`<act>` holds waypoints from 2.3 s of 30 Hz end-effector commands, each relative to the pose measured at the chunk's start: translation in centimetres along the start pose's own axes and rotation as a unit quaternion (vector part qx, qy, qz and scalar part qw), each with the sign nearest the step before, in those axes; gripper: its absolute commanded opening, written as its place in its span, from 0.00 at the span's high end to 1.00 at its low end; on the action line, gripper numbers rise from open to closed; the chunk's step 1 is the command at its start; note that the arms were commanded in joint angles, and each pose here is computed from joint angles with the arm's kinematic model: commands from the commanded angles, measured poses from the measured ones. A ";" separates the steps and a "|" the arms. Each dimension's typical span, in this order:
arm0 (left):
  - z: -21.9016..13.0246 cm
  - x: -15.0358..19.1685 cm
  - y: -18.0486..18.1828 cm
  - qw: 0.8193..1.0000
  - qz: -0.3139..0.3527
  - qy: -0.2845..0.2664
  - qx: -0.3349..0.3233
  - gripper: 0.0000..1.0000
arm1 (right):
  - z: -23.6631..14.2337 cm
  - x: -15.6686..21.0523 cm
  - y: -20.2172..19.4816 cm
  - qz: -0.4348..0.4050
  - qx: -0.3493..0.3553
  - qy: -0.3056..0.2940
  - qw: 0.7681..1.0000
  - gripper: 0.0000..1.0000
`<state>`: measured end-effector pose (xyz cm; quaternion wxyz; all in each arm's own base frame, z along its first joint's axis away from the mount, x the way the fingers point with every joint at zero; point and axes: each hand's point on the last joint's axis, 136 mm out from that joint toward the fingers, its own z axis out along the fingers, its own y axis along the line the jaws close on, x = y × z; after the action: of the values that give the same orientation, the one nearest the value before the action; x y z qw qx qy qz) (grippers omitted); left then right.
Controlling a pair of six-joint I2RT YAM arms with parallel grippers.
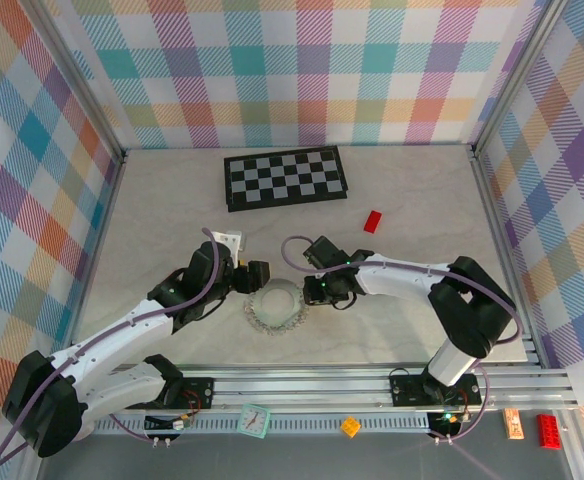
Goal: Put the keys on the keyring
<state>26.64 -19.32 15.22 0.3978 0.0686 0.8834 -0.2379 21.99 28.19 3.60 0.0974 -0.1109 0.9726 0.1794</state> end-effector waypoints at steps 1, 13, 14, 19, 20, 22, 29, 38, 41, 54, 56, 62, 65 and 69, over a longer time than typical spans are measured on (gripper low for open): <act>0.0 -0.3 0.0 1.000 -0.008 0.000 0.000 0.31 | 0.1 0.6 -0.1 -0.029 0.005 0.025 0.999 0.77; -0.1 -0.6 -0.2 1.000 -0.007 0.000 0.003 0.33 | 0.9 1.1 1.5 -0.040 -0.038 0.052 0.997 0.79; -0.1 -0.6 -0.3 1.000 -0.007 0.000 0.004 0.33 | 0.8 1.2 1.8 -0.040 -0.046 0.051 0.997 0.77; 0.0 -0.5 -0.2 1.000 -0.007 0.003 0.003 0.33 | -0.6 0.6 2.6 -0.051 -0.068 0.023 0.996 0.72; 0.0 -0.4 -0.2 1.000 -0.007 0.003 0.003 0.33 | -1.0 0.5 2.7 -0.055 -0.074 0.016 0.996 0.71; 0.1 -0.2 -0.2 1.000 -0.009 0.006 0.003 0.33 | -1.6 0.5 2.8 -0.067 -0.081 0.002 0.994 0.67; 0.3 0.2 -0.3 1.000 -0.017 0.011 0.010 0.34 | -1.4 1.3 3.0 -0.085 -0.103 0.022 0.991 0.67; 0.2 0.3 -0.3 1.000 -0.020 0.013 0.010 0.34 | 0.0 1.5 2.3 -0.060 -0.088 0.036 0.994 0.75; 0.2 0.2 -0.3 1.000 -0.021 0.012 0.010 0.34 | 0.3 1.8 2.3 -0.056 -0.090 0.043 0.993 0.76; 0.3 0.3 -0.3 1.000 -0.022 0.016 0.009 0.35 | 1.4 1.9 2.6 -0.053 -0.099 0.052 0.992 0.76; 0.3 0.2 -0.3 1.000 -0.022 0.015 0.008 0.35 | 1.5 1.8 2.7 -0.052 -0.102 0.052 0.992 0.77; 0.2 0.1 -0.3 1.000 -0.022 0.015 0.008 0.36 | 2.0 1.9 2.8 -0.050 -0.106 0.056 0.992 0.81; 0.1 0.0 -0.3 1.000 -0.022 0.013 0.009 0.36 | 1.9 1.9 2.8 -0.051 -0.107 0.055 0.991 0.85; 0.1 0.0 -0.3 1.000 -0.022 0.013 0.008 0.36 | 0.8 1.5 3.3 -0.060 -0.114 0.043 0.991 0.94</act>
<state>26.41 -19.71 14.72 0.3818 0.0619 0.8877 -0.2496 19.73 31.26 2.74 0.0453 -0.1870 0.9430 0.2715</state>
